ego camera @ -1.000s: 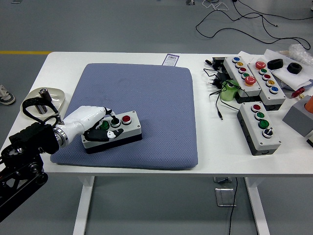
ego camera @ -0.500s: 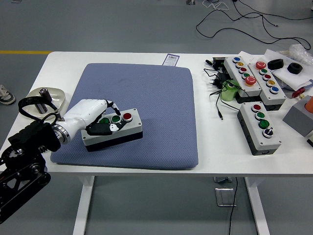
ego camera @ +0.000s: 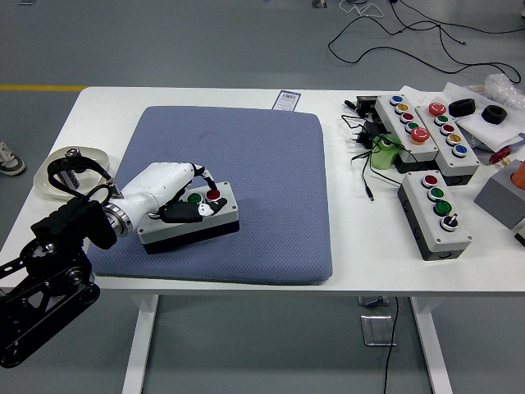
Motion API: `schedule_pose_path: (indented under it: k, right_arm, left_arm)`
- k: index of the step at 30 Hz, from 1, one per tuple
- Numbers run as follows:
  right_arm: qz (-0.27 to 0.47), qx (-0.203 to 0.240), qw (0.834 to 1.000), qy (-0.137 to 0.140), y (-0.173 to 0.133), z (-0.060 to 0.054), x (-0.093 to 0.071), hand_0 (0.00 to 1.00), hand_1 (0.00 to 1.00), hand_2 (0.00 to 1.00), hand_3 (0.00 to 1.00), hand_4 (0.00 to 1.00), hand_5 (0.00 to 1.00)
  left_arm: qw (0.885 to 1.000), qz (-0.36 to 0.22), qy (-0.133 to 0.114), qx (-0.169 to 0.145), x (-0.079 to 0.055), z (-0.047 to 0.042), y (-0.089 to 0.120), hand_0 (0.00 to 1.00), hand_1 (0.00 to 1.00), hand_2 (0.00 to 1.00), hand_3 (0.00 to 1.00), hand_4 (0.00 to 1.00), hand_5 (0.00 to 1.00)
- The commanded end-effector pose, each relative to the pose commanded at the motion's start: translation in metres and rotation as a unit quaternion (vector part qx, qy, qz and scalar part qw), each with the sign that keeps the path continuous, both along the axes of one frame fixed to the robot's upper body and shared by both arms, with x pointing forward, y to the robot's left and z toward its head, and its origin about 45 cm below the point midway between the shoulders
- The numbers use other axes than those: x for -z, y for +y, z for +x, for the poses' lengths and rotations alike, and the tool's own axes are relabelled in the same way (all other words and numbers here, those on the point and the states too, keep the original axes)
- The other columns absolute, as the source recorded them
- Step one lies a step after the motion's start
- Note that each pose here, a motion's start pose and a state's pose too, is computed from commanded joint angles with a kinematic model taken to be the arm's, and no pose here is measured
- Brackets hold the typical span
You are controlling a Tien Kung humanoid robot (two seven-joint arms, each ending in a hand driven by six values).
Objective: Pick up the button,place it on the desk,press the button,press the button
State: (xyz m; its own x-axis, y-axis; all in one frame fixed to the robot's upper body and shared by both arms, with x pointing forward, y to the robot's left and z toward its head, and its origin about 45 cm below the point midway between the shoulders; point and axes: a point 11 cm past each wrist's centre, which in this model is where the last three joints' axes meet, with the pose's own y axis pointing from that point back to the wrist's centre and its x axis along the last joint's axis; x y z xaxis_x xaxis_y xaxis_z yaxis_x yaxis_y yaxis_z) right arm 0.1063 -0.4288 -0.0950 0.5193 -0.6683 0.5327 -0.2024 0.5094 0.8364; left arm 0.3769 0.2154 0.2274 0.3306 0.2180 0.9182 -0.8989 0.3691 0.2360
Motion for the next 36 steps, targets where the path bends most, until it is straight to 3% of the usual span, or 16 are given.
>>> schedule_pose_path:
  k: [11, 15, 21, 23, 24, 27, 29, 30, 32, 35, 36]
  right_arm:
    - [-0.001, -0.001, 1.0, -0.001, -0.001, 0.001, 0.0, 0.673, 0.658, 0.674, 0.624, 0.31, 0.173]
    - [-0.001, -0.001, 1.0, -0.001, -0.001, 0.001, -0.001, 0.673, 0.658, 0.674, 0.624, 0.31, 0.173]
    - [-0.002, 0.0, 1.0, -0.001, -0.001, 0.001, -0.001, 0.673, 0.658, 0.674, 0.624, 0.31, 0.173]
    - [-0.002, 0.0, 1.0, -0.001, -0.001, 0.001, -0.001, 0.673, 0.658, 0.674, 0.624, 0.31, 0.173]
    - [-0.002, 0.0, 1.0, -0.001, -0.001, 0.001, -0.001, 0.673, 0.658, 0.674, 0.624, 0.31, 0.173]
    - [-0.002, 0.0, 1.0, -0.001, -0.001, 0.001, -0.001, 0.673, 0.658, 0.674, 0.624, 0.31, 0.173]
    - [-0.002, 0.0, 1.0, -0.001, -0.002, 0.001, -0.001, 0.673, 0.658, 0.674, 0.624, 0.31, 0.173]
    - [-0.002, 0.0, 1.0, -0.001, -0.002, 0.0, -0.001, 0.673, 0.658, 0.674, 0.624, 0.31, 0.173]
    - [-0.002, 0.0, 1.0, -0.001, -0.002, 0.0, -0.001, 0.673, 0.658, 0.674, 0.624, 0.31, 0.173]
    - [-0.002, 0.0, 1.0, -0.001, -0.002, 0.0, -0.001, 0.673, 0.658, 0.674, 0.624, 0.31, 0.173]
    - [-0.002, 0.0, 1.0, -0.001, -0.002, 0.0, -0.001, 0.673, 0.658, 0.674, 0.624, 0.31, 0.173]
  left_arm:
    - [0.999, 0.03, 0.04, -0.003, 0.017, -0.0007, 0.006, 0.002, 0.002, 0.002, 0.634, 0.703, 0.836]
    - [0.998, 0.036, 0.042, -0.005, 0.019, -0.0008, 0.006, 0.002, 0.002, 0.002, 0.635, 0.702, 0.834]
    - [1.0, 0.01, -0.004, -0.017, 0.0, 0.0018, 0.007, 0.002, 0.002, 0.002, 0.64, 0.703, 0.84]
    - [0.999, -0.01, -0.03, -0.034, -0.011, 0.0034, 0.009, 0.002, 0.002, 0.002, 0.64, 0.703, 0.84]
    - [0.998, -0.022, -0.045, -0.044, -0.017, 0.0043, 0.01, 0.005, 0.002, 0.002, 0.672, 0.695, 0.953]
    - [0.992, -0.068, -0.079, -0.078, -0.033, 0.0064, 0.018, 0.005, 0.002, 0.002, 0.672, 0.695, 0.953]
    - [0.983, -0.112, -0.099, -0.108, -0.043, 0.008, 0.026, 0.005, 0.002, 0.002, 0.672, 0.695, 0.953]
    - [0.977, -0.139, -0.107, -0.124, -0.048, 0.0086, 0.031, 0.018, 0.058, 0.12, 0.746, 0.712, 0.998]
    - [0.963, -0.184, -0.121, -0.152, -0.055, 0.0096, 0.04, 0.018, 0.058, 0.12, 0.746, 0.712, 0.998]
    - [0.94, -0.259, -0.124, -0.184, -0.054, 0.0095, 0.055, 0.018, 0.058, 0.12, 0.746, 0.712, 0.998]
    - [0.936, -0.271, -0.12, -0.189, -0.053, 0.0096, 0.057, 0.432, 0.613, 0.651, 0.874, 0.693, 0.998]
